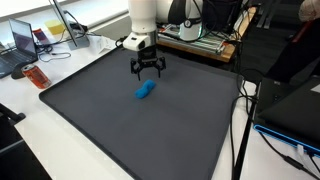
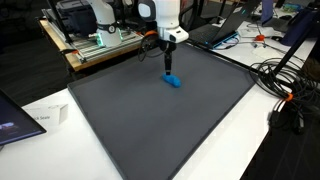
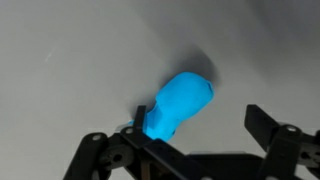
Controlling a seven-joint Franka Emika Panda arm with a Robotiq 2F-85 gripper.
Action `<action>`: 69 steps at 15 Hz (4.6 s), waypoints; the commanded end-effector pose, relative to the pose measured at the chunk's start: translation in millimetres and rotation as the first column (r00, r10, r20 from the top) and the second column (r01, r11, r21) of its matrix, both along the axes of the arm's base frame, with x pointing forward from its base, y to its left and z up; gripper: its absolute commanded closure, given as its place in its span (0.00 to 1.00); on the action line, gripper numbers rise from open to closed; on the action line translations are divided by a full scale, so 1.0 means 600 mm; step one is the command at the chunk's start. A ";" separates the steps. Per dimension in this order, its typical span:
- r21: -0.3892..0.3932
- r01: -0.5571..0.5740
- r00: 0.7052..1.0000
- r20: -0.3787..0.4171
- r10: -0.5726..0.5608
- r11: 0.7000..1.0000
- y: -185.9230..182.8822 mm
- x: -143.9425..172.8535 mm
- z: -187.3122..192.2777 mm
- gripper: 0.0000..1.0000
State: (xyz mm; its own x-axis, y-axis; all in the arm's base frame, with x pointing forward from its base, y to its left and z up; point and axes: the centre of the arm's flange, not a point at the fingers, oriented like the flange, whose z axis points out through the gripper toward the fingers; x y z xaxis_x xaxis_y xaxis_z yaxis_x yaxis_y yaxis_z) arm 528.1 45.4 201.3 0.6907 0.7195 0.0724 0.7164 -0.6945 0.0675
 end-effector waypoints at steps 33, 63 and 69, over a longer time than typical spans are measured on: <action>-0.060 -0.343 0.939 -0.051 0.340 0.938 -0.010 0.028 -0.075 0.31; -0.078 -0.184 0.982 -0.052 0.180 0.980 0.014 0.007 0.039 0.00; -0.043 0.143 0.988 -0.049 -0.145 0.989 0.046 -0.017 0.095 0.00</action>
